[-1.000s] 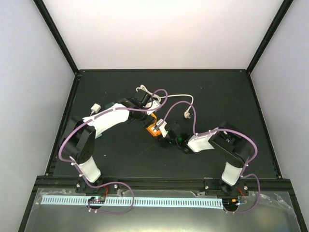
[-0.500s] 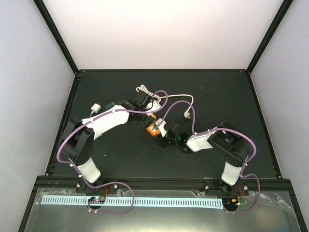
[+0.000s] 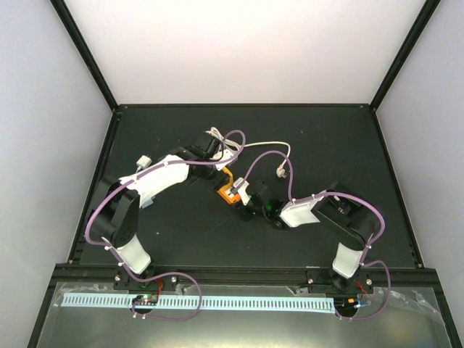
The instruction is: Pull the plug off the socket
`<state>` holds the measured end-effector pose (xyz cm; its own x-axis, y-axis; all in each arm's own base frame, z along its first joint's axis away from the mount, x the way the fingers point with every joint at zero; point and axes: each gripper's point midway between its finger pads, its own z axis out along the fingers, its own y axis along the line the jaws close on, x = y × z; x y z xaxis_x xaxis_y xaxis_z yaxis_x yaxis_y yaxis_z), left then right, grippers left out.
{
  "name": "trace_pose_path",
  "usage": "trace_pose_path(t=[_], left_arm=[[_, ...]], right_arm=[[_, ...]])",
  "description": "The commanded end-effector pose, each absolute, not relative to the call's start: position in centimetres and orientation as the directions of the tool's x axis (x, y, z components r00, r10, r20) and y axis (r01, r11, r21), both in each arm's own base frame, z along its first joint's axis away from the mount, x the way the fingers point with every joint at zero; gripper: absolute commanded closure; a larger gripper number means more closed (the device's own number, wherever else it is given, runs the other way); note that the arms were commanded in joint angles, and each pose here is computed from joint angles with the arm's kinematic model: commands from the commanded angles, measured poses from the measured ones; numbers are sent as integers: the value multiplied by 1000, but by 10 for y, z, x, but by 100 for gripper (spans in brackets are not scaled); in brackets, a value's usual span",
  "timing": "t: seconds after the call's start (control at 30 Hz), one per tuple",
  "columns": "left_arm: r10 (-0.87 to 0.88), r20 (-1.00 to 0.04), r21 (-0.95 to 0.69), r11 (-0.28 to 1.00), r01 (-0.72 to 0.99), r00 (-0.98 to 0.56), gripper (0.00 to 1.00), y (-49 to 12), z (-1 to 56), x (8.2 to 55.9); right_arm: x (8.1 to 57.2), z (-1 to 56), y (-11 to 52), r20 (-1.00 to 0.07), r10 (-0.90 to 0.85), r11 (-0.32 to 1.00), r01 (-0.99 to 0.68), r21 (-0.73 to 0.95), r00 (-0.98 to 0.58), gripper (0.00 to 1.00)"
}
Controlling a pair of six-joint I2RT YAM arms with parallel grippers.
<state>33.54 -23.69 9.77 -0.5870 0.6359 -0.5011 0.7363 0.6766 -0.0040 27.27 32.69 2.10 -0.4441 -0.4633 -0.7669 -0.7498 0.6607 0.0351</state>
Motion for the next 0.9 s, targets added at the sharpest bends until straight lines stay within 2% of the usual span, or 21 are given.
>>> trace_pose_path(t=[0.0,0.13,0.23,0.5,0.87], left_arm=[[643,-611,-70,538,840,-462,98,-284,142,307],[694,-587,132,590,797,-417,98,-270,143,321],[716,-577,195,588,785,-393,99,-266,147,324],[717,-558,160,587,794,-418,98,-261,149,318],[589,-583,106,738,666,-560,98,-177,175,342]], right_arm=[[259,-13,316,-678,-545,647,-761,35,-494,99],[259,-15,316,-673,-547,648,-761,37,-498,99],[259,-16,316,-670,-548,649,-760,38,-501,99],[259,-17,315,-670,-544,653,-756,39,-504,99],[267,-13,312,-675,-522,677,-735,44,-521,99]])
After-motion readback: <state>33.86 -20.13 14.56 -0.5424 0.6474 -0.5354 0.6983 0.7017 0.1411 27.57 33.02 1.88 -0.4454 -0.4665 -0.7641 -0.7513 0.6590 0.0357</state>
